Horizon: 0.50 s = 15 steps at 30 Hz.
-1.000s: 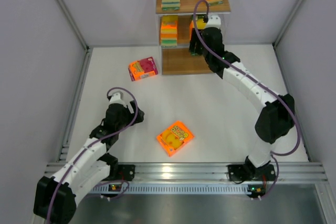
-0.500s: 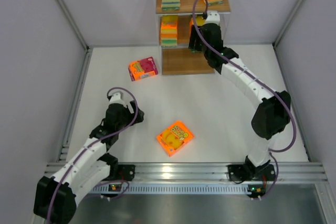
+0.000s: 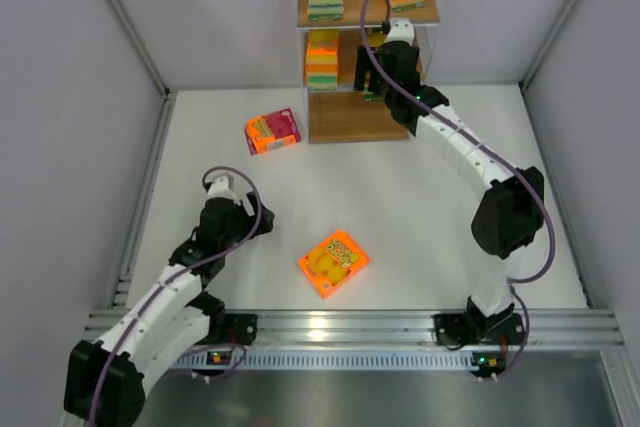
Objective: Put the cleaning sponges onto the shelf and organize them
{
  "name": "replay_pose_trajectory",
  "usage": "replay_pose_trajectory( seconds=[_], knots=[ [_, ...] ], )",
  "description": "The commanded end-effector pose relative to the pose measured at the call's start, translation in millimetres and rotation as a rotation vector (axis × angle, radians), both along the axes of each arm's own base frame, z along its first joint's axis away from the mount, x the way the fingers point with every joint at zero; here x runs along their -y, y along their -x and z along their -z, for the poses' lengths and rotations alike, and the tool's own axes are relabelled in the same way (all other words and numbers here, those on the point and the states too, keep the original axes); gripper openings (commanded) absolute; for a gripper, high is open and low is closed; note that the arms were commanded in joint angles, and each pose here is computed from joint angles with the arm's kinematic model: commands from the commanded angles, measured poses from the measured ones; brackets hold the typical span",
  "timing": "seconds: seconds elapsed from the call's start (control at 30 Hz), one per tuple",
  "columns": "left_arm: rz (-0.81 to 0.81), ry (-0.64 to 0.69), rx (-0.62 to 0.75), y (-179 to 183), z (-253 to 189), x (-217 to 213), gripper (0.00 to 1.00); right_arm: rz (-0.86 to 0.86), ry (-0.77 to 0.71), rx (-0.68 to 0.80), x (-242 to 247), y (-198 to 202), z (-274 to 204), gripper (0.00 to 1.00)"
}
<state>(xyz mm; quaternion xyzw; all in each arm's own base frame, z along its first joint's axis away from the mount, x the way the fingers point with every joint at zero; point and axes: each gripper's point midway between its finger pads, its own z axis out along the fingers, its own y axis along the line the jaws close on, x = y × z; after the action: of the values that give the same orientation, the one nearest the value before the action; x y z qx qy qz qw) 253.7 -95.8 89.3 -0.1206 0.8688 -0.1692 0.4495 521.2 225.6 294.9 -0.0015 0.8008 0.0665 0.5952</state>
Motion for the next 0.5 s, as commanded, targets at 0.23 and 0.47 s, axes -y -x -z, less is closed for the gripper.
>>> replay_pose_trajectory(
  seconds=[0.23,0.47],
  knots=[
    [-0.004,0.013,0.044,-6.8,-15.4,0.5,0.9,0.026,-0.006,0.036,9.9,-3.6,-26.6,0.99],
    [0.002,0.018,0.044,-5.6,-14.9,1.5,0.9,0.031,0.003,0.028,13.1,7.8,-30.2,0.99]
  ],
)
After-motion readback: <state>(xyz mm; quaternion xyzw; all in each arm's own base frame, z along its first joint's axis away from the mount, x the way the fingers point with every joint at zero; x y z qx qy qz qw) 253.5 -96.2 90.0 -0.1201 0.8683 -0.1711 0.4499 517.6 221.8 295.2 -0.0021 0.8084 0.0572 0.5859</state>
